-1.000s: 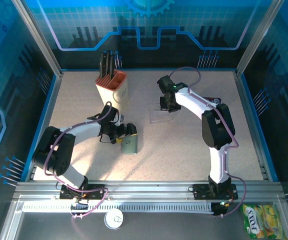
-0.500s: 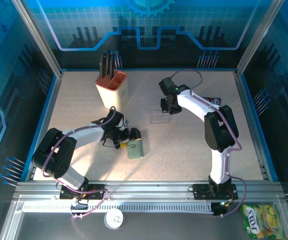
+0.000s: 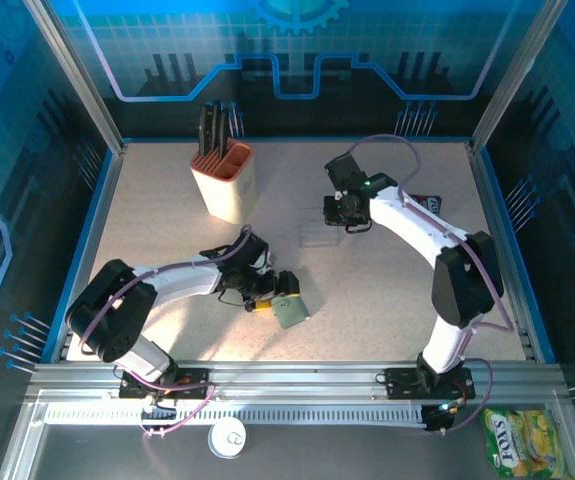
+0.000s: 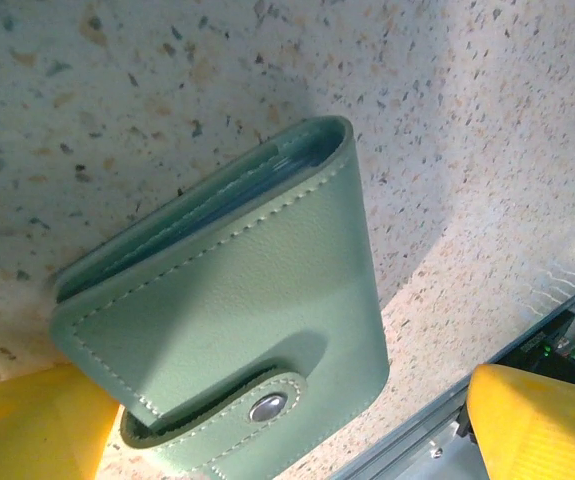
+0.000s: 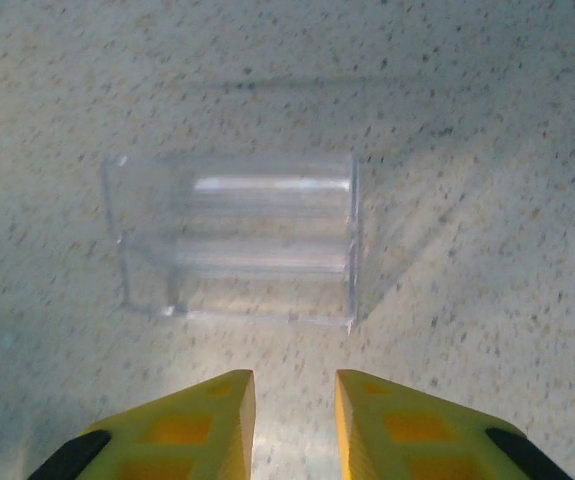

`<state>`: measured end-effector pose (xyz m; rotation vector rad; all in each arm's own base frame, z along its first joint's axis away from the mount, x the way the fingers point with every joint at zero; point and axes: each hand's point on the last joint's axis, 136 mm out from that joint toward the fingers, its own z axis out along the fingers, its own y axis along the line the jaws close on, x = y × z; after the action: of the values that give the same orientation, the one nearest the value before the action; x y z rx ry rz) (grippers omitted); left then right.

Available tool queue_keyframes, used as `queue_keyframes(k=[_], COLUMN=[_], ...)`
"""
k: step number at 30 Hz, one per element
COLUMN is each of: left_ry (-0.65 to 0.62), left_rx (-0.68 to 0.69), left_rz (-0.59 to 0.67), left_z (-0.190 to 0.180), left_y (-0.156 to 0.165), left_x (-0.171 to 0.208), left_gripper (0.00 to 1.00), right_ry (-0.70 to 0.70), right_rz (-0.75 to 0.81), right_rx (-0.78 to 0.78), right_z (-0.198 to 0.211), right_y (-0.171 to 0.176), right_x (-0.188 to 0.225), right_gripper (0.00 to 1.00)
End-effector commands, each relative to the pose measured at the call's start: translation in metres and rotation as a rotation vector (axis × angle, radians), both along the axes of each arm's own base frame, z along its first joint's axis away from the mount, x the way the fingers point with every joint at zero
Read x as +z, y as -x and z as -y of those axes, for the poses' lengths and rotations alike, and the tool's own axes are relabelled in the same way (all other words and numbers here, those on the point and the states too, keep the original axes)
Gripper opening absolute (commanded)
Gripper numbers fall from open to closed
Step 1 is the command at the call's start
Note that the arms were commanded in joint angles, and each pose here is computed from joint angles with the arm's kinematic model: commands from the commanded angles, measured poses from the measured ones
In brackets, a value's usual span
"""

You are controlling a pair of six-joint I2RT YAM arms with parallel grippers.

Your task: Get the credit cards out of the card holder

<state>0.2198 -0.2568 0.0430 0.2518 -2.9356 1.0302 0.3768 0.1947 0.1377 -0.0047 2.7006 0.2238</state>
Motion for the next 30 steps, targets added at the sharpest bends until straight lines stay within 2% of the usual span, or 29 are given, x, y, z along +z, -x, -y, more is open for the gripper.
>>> queue_keyframes(k=[1, 5, 10, 16, 24, 30], left_ry=[-0.014, -0.016, -0.009, -0.018, 0.012, 0.018], left_rx=[0.038, 0.095, 0.168, 0.214, 0.275, 0.270], left_rz=[0.047, 0.080, 0.110, 0.131, 0.137, 0.145], left_z=[-0.008, -0.027, -0.054, -0.081, -0.099, -0.098], left_y=[-0.011, -0.029, -0.057, -0.087, -0.110, -0.112], left_x=[0.025, 0.033, 0.036, 0.036, 0.034, 0.037], left_gripper=[0.90, 0.81, 0.80, 0.79, 0.79, 0.79], right_ry=[-0.042, -0.097, -0.146, -0.168, -0.062, 0.029], right_rz=[-0.076, -0.146, -0.232, -0.300, -0.373, -0.401], right_rx=[0.036, 0.104, 0.256, 0.479, 0.699, 0.710], right_z=[-0.010, -0.034, -0.083, -0.144, -0.175, -0.168], right_y=[0.042, 0.089, 0.153, 0.208, 0.239, 0.239], right_x=[-0.006, -0.016, -0.033, -0.048, -0.075, -0.102], right_gripper=[0.29, 0.28, 0.27, 0.26, 0.26, 0.28])
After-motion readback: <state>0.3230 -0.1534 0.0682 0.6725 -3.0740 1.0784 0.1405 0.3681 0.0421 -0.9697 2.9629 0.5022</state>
